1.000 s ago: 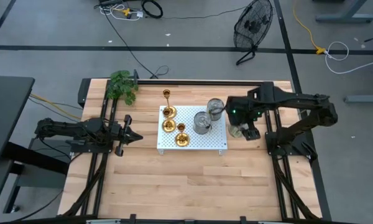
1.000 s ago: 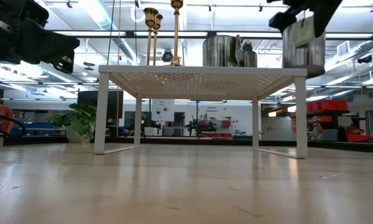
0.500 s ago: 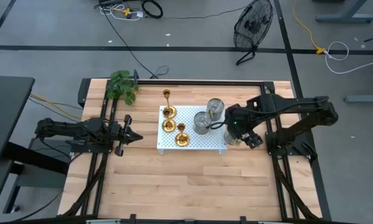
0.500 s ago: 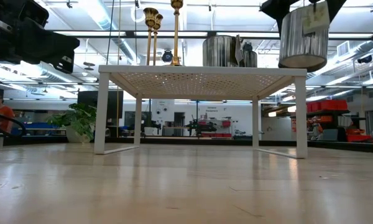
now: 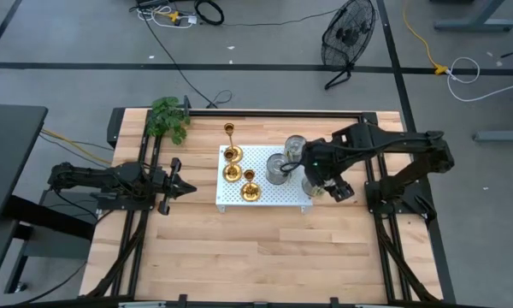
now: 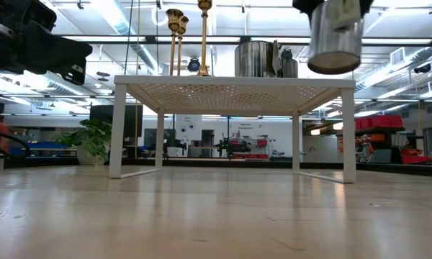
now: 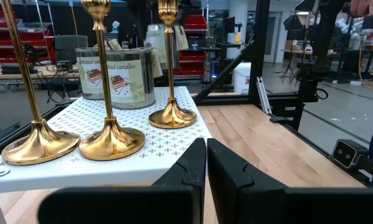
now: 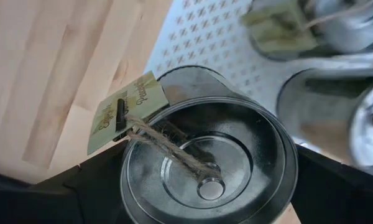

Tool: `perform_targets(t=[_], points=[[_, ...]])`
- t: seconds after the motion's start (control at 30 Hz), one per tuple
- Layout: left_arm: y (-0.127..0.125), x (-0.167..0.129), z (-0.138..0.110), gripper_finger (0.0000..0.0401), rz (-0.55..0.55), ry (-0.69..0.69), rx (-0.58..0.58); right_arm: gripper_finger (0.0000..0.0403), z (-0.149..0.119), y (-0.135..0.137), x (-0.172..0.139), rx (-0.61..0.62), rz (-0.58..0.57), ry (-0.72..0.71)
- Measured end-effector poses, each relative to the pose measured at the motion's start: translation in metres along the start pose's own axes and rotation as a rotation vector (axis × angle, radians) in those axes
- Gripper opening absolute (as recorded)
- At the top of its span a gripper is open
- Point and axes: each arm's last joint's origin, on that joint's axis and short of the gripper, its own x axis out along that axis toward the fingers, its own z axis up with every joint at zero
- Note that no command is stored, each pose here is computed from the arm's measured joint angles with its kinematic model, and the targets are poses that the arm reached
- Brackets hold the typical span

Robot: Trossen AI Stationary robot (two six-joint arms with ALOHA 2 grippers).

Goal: Pick & Place candle stick holders
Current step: Put the metal lid scented candle on the shelf

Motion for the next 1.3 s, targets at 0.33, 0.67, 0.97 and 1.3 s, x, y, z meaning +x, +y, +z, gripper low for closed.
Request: perform_targets(t=[0.33,0.67,0.97,1.3], points=[[0.000,0.000,0.000,0.0019,0.000,0.001,0.000,0.0368,0.025,-0.016,0.006,0.069,-0.056,0.036],[0.000,0.000,0.000,0.0019,0.000,0.000,0.000,0.0368,0.031,-0.019,0.017,0.093,-0.097,0.088],[0.000,0.000,0.000,0.0019,0.000,0.000,0.000,0.0368,0.032,-0.018,0.017,0.072,-0.123,0.097],[0.000,0.000,0.000,0.0019,0.000,0.000,0.000,0.0368,0.037,-0.020,0.023,0.074,-0.134,0.097]])
